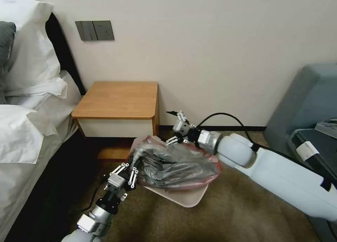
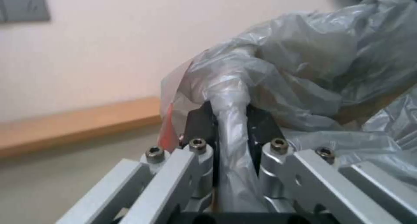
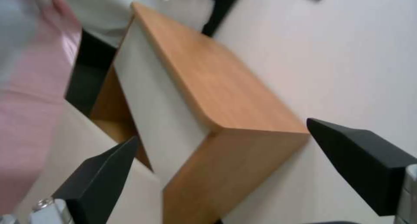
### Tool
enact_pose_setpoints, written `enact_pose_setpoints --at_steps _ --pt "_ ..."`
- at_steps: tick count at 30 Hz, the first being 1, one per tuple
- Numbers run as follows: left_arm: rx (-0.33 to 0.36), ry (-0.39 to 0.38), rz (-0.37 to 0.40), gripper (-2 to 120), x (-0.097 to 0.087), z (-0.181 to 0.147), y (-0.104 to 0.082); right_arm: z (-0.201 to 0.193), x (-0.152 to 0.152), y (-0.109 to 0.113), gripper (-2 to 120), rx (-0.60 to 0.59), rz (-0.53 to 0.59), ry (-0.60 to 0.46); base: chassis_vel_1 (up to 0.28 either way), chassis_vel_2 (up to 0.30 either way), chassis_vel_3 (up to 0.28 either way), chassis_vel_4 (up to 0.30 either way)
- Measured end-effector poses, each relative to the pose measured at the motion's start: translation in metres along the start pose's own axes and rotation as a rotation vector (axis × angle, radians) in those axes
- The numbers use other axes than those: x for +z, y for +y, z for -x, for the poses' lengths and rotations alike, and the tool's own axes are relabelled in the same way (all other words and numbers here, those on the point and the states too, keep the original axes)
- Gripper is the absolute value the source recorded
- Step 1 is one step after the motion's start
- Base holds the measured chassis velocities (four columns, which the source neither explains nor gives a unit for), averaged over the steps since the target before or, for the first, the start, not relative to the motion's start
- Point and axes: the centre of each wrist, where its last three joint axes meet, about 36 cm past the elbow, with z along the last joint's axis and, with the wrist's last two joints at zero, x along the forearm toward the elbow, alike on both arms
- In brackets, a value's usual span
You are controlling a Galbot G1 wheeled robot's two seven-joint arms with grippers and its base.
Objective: Pick up the garbage bag from the table and place it over the trash can.
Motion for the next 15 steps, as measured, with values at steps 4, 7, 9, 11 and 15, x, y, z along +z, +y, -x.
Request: enact_pose_setpoints --at_steps 4,7,9,11,15 --pt "-0.098 0.083 -0.049 8 0.003 -0.001 -0.002 -0.032 -0.012 -0.001 100 0.06 0.007 -0.039 0.0 0.0 0.0 0.0" --pt "-0.179 0.149 -0.093 8 0.004 -0.001 -0.006 -0.05 -0.028 0.01 100 0.119 0.048 -0.08 0.0 0.0 0.0 0.0" --pt "-0.244 0.207 -0.126 8 0.004 0.001 -0.008 -0.064 -0.044 0.031 100 0.179 0.147 -0.113 0.0 0.0 0.0 0.0" --pt "-0.283 0.235 -0.14 8 0.004 0.003 -0.009 -0.072 -0.057 0.046 100 0.214 0.238 -0.132 0.0 0.0 0.0 0.0" --pt "-0.372 0.282 -0.172 8 0.001 0.007 -0.011 -0.082 -0.086 0.076 100 0.263 0.485 -0.133 0.0 0.0 0.0 0.0"
